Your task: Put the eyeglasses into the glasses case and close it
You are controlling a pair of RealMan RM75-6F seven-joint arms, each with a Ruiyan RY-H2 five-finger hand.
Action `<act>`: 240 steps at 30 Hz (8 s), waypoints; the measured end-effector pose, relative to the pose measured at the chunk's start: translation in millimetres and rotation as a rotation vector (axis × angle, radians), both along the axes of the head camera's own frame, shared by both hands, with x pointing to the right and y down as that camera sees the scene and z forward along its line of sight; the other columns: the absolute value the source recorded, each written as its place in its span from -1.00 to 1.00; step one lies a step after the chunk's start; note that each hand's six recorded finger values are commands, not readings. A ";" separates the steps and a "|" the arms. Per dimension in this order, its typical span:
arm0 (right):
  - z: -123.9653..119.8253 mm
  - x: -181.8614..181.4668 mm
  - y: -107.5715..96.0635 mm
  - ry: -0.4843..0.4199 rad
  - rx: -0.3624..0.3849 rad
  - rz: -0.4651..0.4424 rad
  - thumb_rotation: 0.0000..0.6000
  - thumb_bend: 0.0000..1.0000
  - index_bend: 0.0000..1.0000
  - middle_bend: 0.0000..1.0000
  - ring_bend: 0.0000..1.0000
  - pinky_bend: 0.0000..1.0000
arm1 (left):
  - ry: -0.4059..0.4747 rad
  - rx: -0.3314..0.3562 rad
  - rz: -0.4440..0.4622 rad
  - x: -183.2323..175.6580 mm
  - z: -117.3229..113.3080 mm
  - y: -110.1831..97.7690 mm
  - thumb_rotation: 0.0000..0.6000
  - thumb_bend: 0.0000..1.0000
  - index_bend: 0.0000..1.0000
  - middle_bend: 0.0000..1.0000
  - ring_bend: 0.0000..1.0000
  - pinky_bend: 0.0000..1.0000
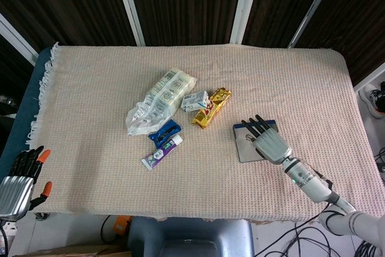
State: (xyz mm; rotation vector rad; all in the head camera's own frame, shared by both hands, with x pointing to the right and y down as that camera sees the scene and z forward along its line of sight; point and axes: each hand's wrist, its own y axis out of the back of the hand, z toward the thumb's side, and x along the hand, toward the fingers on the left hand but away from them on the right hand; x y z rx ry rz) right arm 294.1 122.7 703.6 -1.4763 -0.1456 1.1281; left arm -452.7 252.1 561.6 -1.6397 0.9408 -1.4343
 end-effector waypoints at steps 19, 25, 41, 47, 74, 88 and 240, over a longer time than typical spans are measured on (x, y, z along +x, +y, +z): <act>20.4 4.4 2.9 -0.266 -0.190 0.086 1.00 0.20 0.51 -0.92 -1.00 -0.86 | -0.025 -0.006 0.003 4.6 5.3 0.4 1.00 -0.16 -1.00 -1.00 -1.00 -0.87; 31.0 15.4 1.4 -0.240 -0.208 0.114 1.00 0.20 0.51 -0.92 -1.00 -0.86 | -0.031 -0.012 0.005 6.6 7.8 0.3 1.00 -0.16 -1.00 -1.00 -1.00 -0.87; 46.3 9.7 -16.5 -0.142 -0.147 0.091 1.00 0.20 0.42 -0.92 -1.00 -0.86 | -0.027 -0.009 0.000 6.1 6.6 0.0 1.00 -0.16 -1.00 -1.00 -1.00 -0.87; 44.8 7.7 -27.2 -0.108 -0.098 0.078 1.00 -0.04 0.20 -0.91 -1.00 -0.86 | -0.020 -0.005 -0.005 4.3 4.7 -0.2 1.00 -0.16 -1.00 -1.00 -1.00 -0.87; 30.0 7.7 -46.2 -0.138 -0.099 0.190 1.00 -0.50 -0.12 -1.00 -1.00 -0.90 | -0.006 -0.005 -0.003 3.4 1.8 0.1 1.00 -0.16 -1.00 -1.00 -1.00 -0.86; 35.0 -3.8 -50.3 -0.062 -0.066 0.162 1.00 -0.50 -0.11 -1.00 -1.00 -0.90 | -0.004 -0.004 -0.003 2.8 0.3 0.5 1.00 -0.16 -1.00 -1.00 -1.00 -0.86; -6.7 26.6 30.7 -0.194 -0.102 0.237 1.00 -0.50 0.03 -1.00 -1.00 -1.00 | 0.036 0.020 -0.007 -1.1 -10.1 1.9 1.00 -0.10 -1.00 -1.00 -1.00 -0.85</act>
